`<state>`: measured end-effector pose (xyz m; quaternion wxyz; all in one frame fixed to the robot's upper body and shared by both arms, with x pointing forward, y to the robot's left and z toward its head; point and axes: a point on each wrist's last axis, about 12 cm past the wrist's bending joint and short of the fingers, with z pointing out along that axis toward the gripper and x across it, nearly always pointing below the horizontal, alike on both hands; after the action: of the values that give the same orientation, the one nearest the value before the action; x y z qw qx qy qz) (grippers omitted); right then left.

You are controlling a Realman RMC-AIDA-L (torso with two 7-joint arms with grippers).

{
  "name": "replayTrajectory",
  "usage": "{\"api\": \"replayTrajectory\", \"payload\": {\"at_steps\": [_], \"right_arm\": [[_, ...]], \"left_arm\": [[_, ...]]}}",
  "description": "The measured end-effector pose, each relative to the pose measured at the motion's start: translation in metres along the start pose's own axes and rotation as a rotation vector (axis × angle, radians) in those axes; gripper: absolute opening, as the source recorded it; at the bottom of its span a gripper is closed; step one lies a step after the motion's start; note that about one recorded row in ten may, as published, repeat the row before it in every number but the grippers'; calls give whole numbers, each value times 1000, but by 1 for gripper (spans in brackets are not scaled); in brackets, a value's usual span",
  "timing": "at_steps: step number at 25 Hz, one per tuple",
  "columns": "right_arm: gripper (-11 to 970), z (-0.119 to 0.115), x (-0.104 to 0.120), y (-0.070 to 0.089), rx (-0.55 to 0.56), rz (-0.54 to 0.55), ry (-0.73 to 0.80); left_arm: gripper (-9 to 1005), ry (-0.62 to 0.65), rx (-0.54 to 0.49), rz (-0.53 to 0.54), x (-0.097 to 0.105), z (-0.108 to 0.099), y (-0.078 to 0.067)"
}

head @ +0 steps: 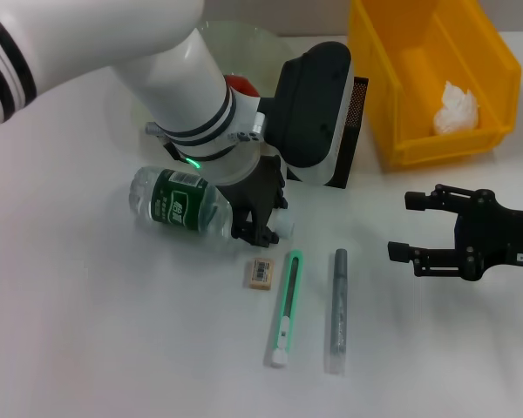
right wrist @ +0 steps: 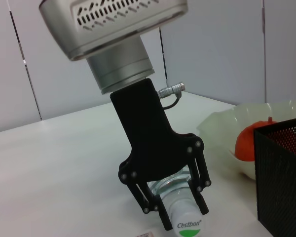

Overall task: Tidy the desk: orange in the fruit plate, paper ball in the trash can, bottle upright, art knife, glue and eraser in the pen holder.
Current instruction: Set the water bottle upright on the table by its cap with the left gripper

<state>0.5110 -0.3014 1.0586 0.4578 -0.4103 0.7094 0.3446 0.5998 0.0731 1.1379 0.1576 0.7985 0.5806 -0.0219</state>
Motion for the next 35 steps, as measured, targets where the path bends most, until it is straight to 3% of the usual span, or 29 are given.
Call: {"api": "replayTrajectory", "payload": {"at_steps": [15,21,28,35], "right_arm": [[832,0,0,0,0,0,-3],[832,0,0,0,-1,0,-4],[832,0,-1,0,-6,-2,-6],[832,2,-3,-1,-9,-6,-8]], "left_arm": [[437,-161,-48,-214,25,-30,8],[436,-285,-36,-333,43,-51,13],[436,-397,-34,-411,62,-67,11],[436,-535,-31,-482,84,-79,0]]}}
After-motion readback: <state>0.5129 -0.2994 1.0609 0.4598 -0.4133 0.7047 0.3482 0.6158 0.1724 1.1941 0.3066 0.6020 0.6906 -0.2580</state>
